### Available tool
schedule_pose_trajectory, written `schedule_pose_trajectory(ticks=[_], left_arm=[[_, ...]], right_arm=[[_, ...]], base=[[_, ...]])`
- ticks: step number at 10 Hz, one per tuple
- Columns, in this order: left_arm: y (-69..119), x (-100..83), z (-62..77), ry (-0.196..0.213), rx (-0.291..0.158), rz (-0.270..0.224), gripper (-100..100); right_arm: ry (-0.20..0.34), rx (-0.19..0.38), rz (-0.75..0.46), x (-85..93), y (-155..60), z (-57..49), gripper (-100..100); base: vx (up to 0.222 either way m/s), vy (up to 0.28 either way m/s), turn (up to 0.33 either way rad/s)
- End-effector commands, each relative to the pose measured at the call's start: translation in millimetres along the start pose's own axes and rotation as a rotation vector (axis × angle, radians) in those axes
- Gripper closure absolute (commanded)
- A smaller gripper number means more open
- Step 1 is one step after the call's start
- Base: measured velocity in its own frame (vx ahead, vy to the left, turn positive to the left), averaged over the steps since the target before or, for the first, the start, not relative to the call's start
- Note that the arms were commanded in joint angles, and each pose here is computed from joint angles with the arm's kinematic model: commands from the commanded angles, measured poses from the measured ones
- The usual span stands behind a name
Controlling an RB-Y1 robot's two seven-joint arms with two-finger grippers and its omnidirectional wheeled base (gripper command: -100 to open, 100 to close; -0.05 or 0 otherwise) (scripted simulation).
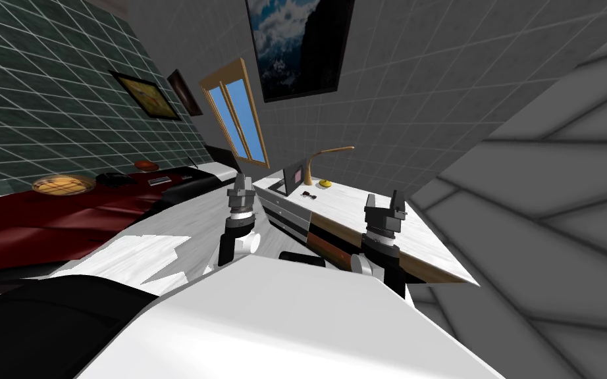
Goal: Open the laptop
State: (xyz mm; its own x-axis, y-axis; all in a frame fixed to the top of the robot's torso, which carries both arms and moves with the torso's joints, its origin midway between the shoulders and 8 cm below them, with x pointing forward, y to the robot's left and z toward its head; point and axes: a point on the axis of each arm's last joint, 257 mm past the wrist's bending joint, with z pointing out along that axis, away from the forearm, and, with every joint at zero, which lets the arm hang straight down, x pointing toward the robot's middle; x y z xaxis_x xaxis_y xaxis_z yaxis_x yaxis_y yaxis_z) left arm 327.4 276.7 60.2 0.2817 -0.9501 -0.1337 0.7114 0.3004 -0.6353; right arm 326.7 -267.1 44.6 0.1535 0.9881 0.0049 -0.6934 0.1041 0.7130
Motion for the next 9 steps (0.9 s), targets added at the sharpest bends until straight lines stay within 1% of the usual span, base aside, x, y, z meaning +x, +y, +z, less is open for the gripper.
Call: schedule_pose_trajectory(ticks=[1,3,4,6,9], left_arm=[[0.0,0.0,0.0,0.0,0.0,0.0,0],[0.0,0.0,0.0,0.0,0.0,0.0,0],[1.1,3.9,0.2,0.033,-0.003,0.008,-100],[4.3,9.3,0.3,0.082,-0.015,0.019,-100],[12.4,16.2,0.3,0.151,-0.05,0.034,-100]], right_arm=[[0.0,0.0,0.0,0.0,0,0.0,0],[0.0,0.0,0.0,0.0,0,0.0,0],[0.0,0.0,0.0,0.0,0,0.0,0],[0.0,0.001,0.0,0.0,0,-0.1,0],[0.0,0.001,0.0,0.0,0,-0.1,0]], base=[[0.0,0.0,0.0],[0.0,0.0,0.0],[0.008,0.0,-0.02],[0.008,0.003,-0.037],[0.014,0.006,-0.053]])
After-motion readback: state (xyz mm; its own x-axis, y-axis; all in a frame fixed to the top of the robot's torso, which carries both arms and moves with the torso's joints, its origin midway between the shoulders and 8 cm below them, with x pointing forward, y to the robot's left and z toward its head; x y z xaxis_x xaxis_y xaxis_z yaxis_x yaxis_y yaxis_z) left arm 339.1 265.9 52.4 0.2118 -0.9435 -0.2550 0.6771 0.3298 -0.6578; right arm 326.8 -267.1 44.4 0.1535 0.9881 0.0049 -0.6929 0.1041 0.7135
